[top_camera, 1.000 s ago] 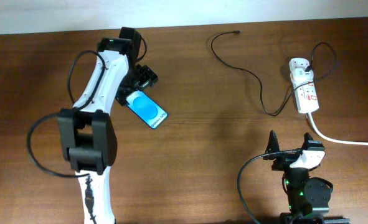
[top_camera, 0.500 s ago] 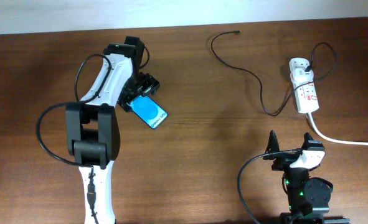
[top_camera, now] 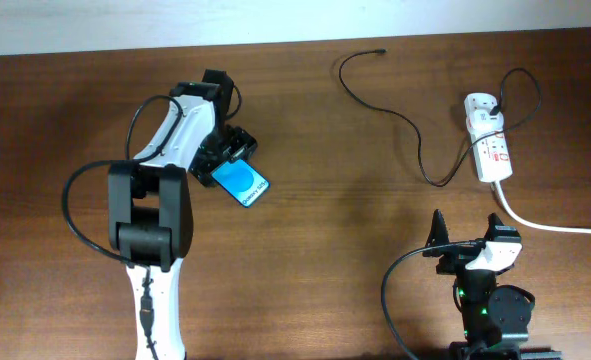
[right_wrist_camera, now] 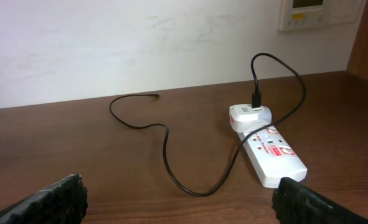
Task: Plug charger to phone and switch on socket
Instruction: 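Move left gripper over the phone and lower onto it, then grasp the phone with left gripper and lift it upright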
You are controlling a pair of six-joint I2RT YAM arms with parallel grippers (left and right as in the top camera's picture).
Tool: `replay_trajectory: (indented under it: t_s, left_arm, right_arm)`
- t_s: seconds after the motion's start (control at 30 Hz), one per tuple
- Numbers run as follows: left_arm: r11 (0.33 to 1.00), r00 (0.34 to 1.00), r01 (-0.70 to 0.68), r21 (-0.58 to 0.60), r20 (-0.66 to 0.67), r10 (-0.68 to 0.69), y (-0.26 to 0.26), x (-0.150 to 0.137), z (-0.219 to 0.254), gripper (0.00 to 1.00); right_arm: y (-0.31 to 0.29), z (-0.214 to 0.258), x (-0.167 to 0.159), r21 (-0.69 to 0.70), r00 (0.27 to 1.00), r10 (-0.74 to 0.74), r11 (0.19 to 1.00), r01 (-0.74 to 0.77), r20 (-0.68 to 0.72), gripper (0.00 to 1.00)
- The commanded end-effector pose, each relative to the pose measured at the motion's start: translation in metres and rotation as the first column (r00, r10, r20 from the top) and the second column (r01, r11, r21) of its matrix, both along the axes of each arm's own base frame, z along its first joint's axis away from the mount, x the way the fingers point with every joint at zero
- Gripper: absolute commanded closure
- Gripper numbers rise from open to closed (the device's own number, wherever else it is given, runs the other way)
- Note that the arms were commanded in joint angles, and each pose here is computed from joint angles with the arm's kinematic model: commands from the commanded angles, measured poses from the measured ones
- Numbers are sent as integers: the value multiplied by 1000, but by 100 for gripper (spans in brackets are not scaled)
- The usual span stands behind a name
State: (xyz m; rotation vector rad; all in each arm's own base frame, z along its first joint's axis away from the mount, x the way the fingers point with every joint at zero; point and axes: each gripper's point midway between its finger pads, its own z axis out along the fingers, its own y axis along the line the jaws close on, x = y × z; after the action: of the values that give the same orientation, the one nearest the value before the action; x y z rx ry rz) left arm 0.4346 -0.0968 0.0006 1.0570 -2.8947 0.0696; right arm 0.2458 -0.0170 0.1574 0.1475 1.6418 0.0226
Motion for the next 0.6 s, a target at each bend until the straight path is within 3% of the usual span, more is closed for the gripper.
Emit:
replay_trajectory:
  t_s: [0.0, 0.33, 0.57]
  left_arm:
    - [1000, 1000, -6, -3, -17, 5, -5, -5, -11, 1]
    - [999, 999, 31, -9, -39, -31, -22, -16, -16, 1]
    - [1000, 997, -14, 8, -77, 15, -18, -26, -17, 1]
  right_arm:
    - [-3, -2, 0, 6, 1000, -16, 1000, 16, -3, 2]
    - [-3, -2, 0, 6, 1000, -16, 1000, 16, -3, 2]
    - [-3, -2, 0, 6, 1000, -16, 1000, 16, -3, 2]
